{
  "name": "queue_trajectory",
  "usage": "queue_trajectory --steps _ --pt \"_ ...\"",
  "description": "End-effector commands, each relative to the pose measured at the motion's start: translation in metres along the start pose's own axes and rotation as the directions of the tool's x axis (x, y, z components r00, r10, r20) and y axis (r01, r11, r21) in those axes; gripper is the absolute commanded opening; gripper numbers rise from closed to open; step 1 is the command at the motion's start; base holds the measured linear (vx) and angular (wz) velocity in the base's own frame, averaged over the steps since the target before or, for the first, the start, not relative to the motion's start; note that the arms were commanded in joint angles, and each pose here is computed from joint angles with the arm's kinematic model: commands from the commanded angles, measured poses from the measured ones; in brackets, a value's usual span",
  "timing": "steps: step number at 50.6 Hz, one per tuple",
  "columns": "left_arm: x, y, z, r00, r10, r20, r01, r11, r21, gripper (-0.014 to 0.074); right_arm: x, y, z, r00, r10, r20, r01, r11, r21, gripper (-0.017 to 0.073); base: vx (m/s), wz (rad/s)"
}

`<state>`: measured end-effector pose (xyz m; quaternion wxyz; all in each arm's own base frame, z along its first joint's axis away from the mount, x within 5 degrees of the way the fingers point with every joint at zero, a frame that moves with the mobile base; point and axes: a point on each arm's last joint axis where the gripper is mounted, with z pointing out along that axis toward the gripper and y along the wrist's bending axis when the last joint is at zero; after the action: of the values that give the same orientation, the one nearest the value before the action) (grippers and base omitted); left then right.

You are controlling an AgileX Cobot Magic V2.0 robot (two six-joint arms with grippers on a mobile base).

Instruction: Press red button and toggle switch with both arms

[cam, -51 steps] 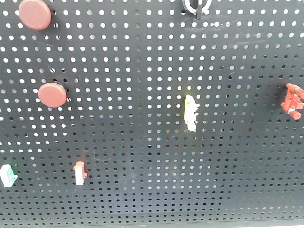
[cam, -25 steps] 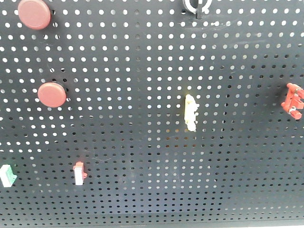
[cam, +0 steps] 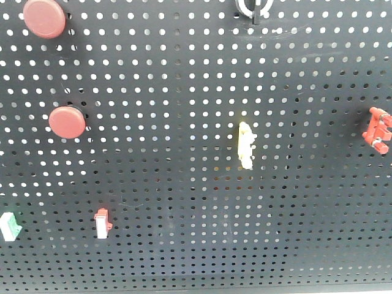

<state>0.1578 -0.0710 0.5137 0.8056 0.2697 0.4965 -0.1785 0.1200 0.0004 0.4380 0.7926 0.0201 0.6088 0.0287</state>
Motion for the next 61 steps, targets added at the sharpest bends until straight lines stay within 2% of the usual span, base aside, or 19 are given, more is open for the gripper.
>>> queue_trajectory --steps 1,5,14,22,33,38,42,46,50,56,61 --pt "-0.009 0.006 0.013 0.998 -0.065 -0.009 0.065 0.998 -0.014 0.0000 -0.017 0.000 0.001 0.995 -0.008 0.101 0.009 1.000 -0.001 0.0000 0.00 0.00" --pt "-0.004 0.010 0.021 0.994 -0.102 -0.038 0.101 0.994 -0.036 0.0000 -0.017 0.000 0.001 0.995 -0.008 0.101 0.009 1.000 -0.001 0.0000 0.00 0.00" --pt "0.017 0.011 0.040 0.987 -0.122 -0.103 0.118 0.992 -0.048 0.0000 -0.017 0.000 0.001 0.995 -0.008 0.101 0.009 1.000 -0.001 0.0000 0.00 0.00" --pt "0.032 0.016 0.051 0.980 -0.150 -0.132 0.138 0.986 -0.099 0.0000 -0.017 0.000 0.001 0.995 -0.008 0.098 0.008 1.000 -0.001 0.0000 0.00 0.00" --pt "0.030 0.016 0.050 0.981 -0.148 -0.129 0.135 0.986 -0.102 0.0000 -0.013 0.000 0.001 0.998 -0.008 0.055 0.008 1.000 0.003 0.0000 0.00 0.00" --pt "0.031 0.020 0.049 0.981 -0.148 -0.127 0.130 0.981 -0.145 0.0000 -0.010 0.000 0.001 1.000 -0.008 0.025 0.008 1.000 0.005 0.0000 0.00 0.00" --pt "0.031 0.021 0.049 0.981 -0.148 -0.127 0.129 0.980 -0.151 0.0000 -0.010 0.000 0.001 1.000 -0.008 0.026 0.008 1.000 0.005 0.0000 0.00 0.00" --pt "0.030 0.018 0.049 0.981 -0.149 -0.128 0.134 0.983 -0.122 0.0000 -0.010 0.000 0.001 1.000 -0.008 0.029 0.008 1.000 0.005 0.0000 0.00 0.00" --pt "0.027 0.010 0.048 0.981 -0.147 -0.125 0.143 0.989 -0.037 0.0000 -0.010 0.000 0.001 1.000 -0.008 0.029 0.008 1.000 0.005 0.0000 0.00 0.00" --pt "0.017 -0.002 0.042 0.985 -0.136 -0.108 0.145 0.987 0.073 0.0000 -0.010 0.000 0.001 1.000 -0.011 0.029 0.011 1.000 0.005 0.0000 0.00 0.00" --pt "0.005 -0.005 0.033 0.989 -0.123 -0.076 0.129 0.989 0.077 0.0000 -0.010 0.000 0.001 1.000 -0.011 0.029 0.011 1.000 0.005 0.0000 0.00 0.00"
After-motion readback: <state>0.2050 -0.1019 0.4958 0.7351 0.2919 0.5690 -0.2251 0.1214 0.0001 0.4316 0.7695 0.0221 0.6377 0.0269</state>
